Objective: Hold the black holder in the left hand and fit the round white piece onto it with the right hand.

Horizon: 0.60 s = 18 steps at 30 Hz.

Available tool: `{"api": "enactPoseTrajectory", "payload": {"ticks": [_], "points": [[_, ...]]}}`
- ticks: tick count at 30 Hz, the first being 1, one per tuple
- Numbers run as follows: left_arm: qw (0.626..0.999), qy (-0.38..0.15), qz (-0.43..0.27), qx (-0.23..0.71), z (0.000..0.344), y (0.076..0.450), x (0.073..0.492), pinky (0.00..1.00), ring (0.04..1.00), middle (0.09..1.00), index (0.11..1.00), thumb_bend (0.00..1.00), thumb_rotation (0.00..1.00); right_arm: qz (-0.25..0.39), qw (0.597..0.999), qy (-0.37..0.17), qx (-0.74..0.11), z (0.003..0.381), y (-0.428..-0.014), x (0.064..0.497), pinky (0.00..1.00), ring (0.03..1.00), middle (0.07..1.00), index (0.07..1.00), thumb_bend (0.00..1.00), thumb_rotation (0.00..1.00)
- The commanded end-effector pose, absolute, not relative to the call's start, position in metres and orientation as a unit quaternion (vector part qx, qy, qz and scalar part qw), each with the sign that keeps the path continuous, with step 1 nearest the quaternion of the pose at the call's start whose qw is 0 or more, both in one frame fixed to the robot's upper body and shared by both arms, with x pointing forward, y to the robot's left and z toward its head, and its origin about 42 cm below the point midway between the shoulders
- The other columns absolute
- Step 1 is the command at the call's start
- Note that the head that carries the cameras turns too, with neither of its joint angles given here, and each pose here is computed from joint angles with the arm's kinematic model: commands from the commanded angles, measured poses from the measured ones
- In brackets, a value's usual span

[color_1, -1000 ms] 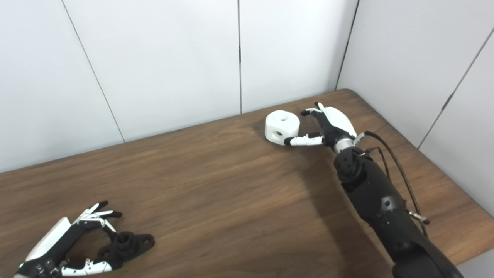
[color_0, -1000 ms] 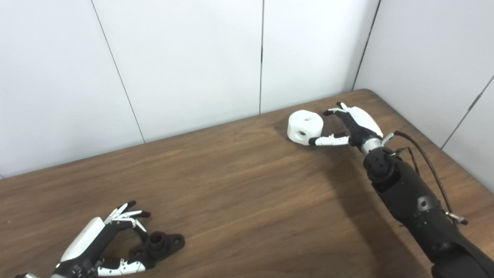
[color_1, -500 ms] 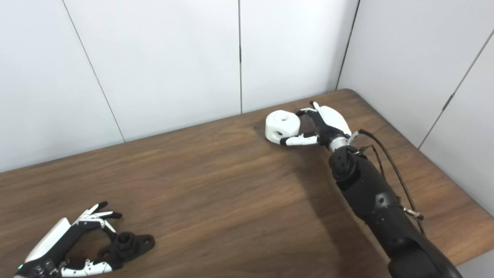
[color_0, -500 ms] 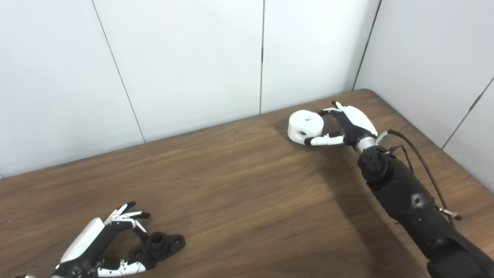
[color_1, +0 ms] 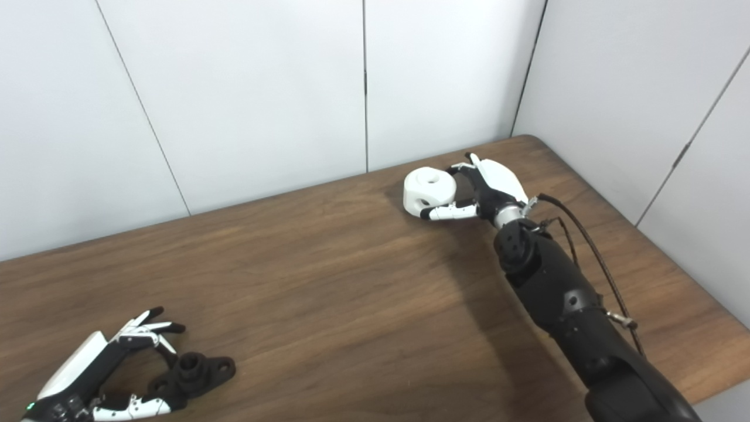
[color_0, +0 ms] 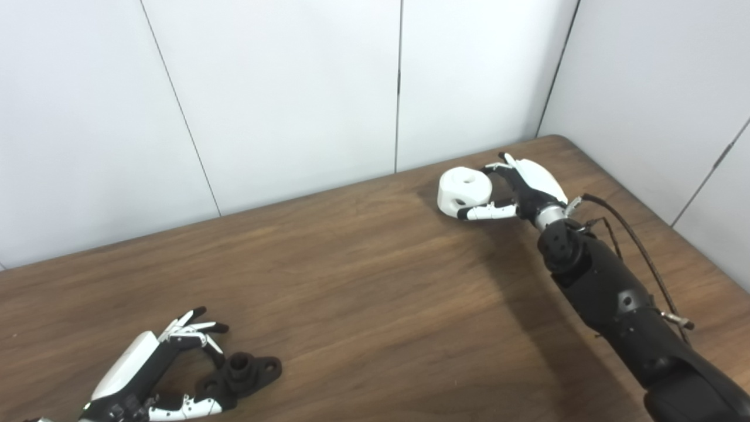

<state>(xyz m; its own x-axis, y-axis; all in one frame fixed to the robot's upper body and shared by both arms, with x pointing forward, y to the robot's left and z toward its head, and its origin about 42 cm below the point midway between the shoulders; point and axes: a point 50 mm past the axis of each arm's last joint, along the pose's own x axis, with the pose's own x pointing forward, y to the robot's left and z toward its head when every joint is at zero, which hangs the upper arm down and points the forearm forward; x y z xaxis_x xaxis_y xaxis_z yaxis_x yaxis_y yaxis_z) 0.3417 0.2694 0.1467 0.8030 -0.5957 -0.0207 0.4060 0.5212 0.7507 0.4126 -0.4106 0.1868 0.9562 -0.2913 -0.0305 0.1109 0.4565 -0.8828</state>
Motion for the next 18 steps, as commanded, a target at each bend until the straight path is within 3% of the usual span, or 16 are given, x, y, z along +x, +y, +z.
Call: {"api": "enactPoseTrajectory", "payload": {"ticks": [1,9,12,15,16,18], "points": [[0.859,-0.135,-0.282,0.405,0.160,0.276,0.345,1.00,0.993,0.825,0.481,0.52,0.04,-0.136,0.845,0.050,-0.515,0.213,-0.410,0.426,1.00,1.000,1.000,0.804,1.00,0.57],[0.861,-0.136,-0.281,0.402,0.162,0.276,0.344,1.00,0.992,0.826,0.482,0.52,0.04,-0.139,0.836,0.062,-0.528,0.209,-0.407,0.431,1.00,1.000,1.000,0.796,1.00,0.58],[0.861,-0.136,-0.279,0.402,0.164,0.277,0.342,1.00,0.996,0.828,0.482,0.52,0.04,-0.143,0.833,0.058,-0.531,0.203,-0.408,0.435,1.00,1.000,0.974,0.693,1.00,0.48],[0.862,-0.139,-0.276,0.402,0.164,0.278,0.341,1.00,0.993,0.825,0.482,0.52,0.04,-0.148,0.835,0.047,-0.528,0.195,-0.411,0.438,1.00,1.000,0.894,0.532,0.90,0.30],[0.863,-0.139,-0.274,0.401,0.164,0.279,0.340,1.00,0.993,0.825,0.482,0.52,0.04,-0.151,0.835,0.043,-0.527,0.194,-0.411,0.438,1.00,1.000,0.870,0.503,0.68,0.22],[0.864,-0.141,-0.272,0.399,0.165,0.280,0.339,1.00,0.993,0.824,0.482,0.52,0.04,-0.156,0.836,0.034,-0.525,0.192,-0.410,0.439,1.00,1.000,0.852,0.487,0.56,0.17]]}}
